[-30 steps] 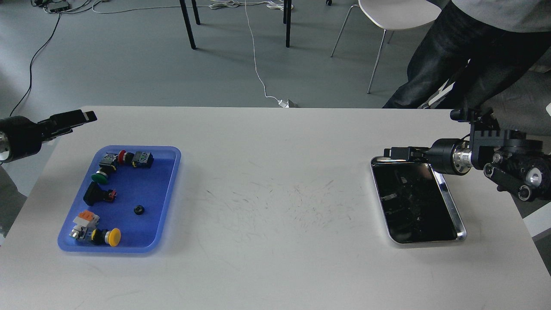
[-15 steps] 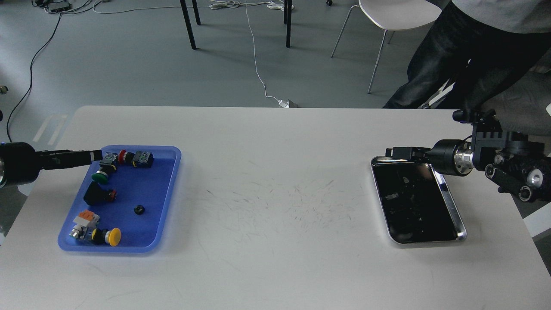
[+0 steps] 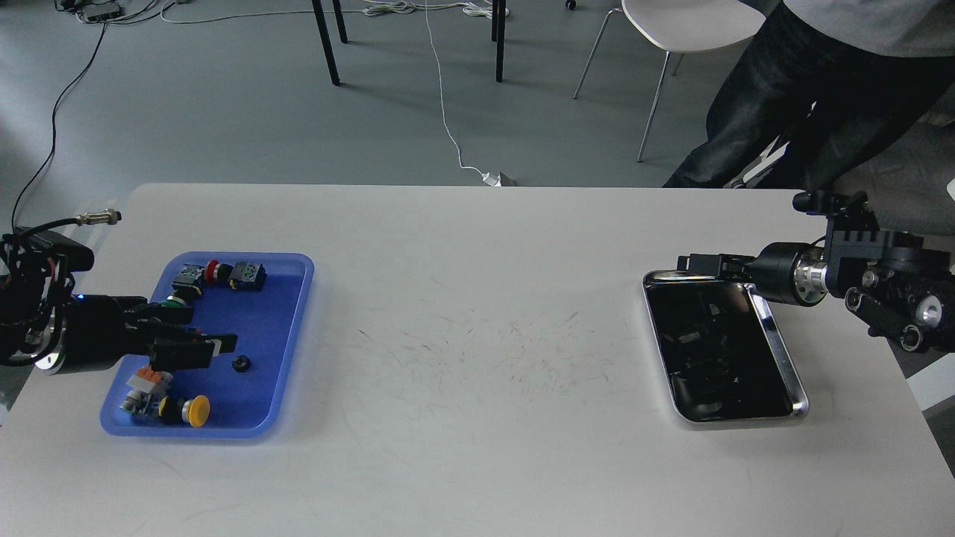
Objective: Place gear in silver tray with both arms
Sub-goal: 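Lower the left gripper into the blue tray toward another part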
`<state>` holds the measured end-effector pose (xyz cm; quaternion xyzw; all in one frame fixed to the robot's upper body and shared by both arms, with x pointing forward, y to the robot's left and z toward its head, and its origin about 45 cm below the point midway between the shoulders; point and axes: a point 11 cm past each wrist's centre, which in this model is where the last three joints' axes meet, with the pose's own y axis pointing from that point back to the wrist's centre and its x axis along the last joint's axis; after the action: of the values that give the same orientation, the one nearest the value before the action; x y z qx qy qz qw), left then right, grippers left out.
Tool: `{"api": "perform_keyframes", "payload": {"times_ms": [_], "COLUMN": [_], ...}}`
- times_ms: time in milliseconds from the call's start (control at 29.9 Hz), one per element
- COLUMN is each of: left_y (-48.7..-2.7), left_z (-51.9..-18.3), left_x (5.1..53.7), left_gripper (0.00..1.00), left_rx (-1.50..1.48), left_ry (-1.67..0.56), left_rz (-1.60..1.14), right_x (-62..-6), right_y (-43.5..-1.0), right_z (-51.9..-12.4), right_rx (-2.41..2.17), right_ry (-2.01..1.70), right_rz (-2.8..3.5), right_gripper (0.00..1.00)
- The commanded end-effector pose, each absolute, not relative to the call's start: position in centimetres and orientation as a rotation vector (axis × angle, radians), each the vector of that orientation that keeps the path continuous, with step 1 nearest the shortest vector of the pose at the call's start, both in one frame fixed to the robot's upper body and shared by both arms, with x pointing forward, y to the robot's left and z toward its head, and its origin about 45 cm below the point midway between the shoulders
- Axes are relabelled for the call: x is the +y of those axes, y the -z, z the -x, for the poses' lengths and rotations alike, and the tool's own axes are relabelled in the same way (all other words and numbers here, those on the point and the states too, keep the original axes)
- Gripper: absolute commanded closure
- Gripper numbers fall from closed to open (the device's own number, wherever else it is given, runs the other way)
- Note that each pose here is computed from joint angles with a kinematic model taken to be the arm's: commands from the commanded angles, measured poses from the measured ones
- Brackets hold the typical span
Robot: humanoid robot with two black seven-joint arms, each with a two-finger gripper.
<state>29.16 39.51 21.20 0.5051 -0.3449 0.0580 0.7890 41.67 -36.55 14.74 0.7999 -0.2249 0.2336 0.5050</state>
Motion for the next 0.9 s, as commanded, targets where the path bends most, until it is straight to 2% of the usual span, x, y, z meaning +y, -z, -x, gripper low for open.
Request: {"api": "perform_keyframes", "payload": {"times_ms": [0,334,635,869], "left_y": [-20.5,-17.4,-16.0,-15.3], "left_z": [-29.0,-30.1,-29.7,-29.5], "left_x": [38.2,34.6,35.9,37.2], "left_gripper": [0.06,0.09,0.10,0.18], "left_rx": [-0.756,-0.806,-0.781,-0.767], "left_ry": [-0.092,-0.045,-0.051,-0.048], "left_rz": [-1.061,-1.000,-1.038,-1.078], "right_x": [-36.6,-36.7,-37.1,-36.9], "right_y": [-14.7,-14.9,-15.0,-15.0], "right_z": [-41.7,-41.8,-41.8,-41.8], "right_rx": [-0.547,-0.549,-0.555,-0.563], "right_ry": [-0.567,-0.571,-0.568,-0.568], "right_rz": [-1.927,-1.924,-1.919,-1.927], "right_gripper": [0.20,0.20,0.20,0.20]}}
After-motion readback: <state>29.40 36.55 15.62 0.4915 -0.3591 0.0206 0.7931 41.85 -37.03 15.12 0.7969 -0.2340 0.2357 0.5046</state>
